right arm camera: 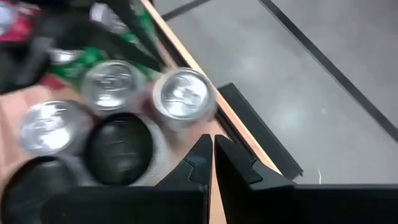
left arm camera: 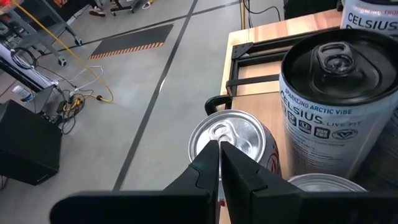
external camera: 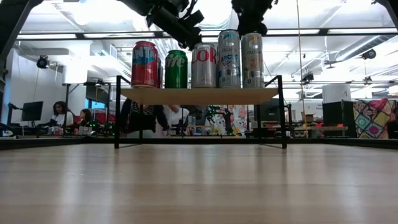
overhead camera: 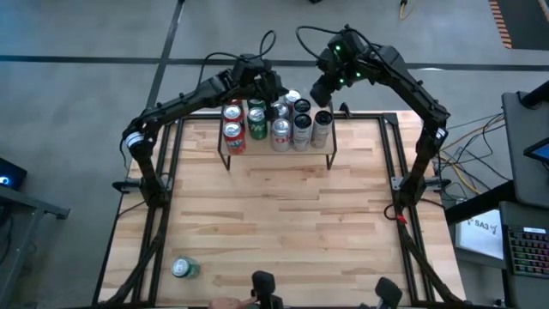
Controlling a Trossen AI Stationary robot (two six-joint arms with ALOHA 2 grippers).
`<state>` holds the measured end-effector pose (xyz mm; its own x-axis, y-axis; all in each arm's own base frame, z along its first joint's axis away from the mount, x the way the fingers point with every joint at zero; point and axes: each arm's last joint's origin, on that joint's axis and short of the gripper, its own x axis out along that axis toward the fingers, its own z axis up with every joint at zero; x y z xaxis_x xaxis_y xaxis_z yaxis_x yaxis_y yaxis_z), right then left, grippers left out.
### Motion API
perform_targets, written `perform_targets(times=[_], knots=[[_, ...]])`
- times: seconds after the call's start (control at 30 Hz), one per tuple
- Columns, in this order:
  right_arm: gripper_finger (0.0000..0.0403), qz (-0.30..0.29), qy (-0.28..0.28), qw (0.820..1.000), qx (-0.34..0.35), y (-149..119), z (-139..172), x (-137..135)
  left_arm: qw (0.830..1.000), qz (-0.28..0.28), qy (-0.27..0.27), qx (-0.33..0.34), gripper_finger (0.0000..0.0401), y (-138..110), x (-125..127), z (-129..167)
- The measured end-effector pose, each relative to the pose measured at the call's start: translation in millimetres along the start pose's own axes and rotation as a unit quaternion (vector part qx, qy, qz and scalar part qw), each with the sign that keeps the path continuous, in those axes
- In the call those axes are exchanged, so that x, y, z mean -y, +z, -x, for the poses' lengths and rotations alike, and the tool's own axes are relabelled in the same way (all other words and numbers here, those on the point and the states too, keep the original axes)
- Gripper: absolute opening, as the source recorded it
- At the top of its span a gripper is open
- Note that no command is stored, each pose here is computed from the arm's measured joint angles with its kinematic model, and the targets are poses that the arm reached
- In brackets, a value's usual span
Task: Place canned beverage on shelf
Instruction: Put the silver soda can on the shelf aligned with the other silver soda can
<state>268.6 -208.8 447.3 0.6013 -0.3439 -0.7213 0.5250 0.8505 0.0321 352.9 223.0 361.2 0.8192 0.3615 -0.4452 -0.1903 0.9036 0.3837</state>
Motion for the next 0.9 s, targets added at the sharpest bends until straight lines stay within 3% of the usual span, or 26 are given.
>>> perform_targets(times=[0.17,0.43,0.57,0.9], knots=[[0.0009,-0.023,-0.008,0.999,-0.024,-3.5,-17.7,23.4,1.000,0.008,0.004,0.003,0.0000,1.8,-1.7,4.5],[0.0009,-0.062,0.051,0.996,-0.042,-10.0,-51.0,57.2,1.000,0.017,0.007,0.000,0.0000,2.4,-4.5,16.3],[0.0009,-0.063,0.085,0.993,-0.048,-13.7,-66.3,60.6,1.000,0.016,-0.004,0.017,0.0000,6.5,-4.9,24.1],[0.0009,-0.060,0.087,0.993,-0.053,-16.3,-71.5,61.2,0.996,0.023,-0.054,0.065,0.0000,5.9,3.1,40.8]])
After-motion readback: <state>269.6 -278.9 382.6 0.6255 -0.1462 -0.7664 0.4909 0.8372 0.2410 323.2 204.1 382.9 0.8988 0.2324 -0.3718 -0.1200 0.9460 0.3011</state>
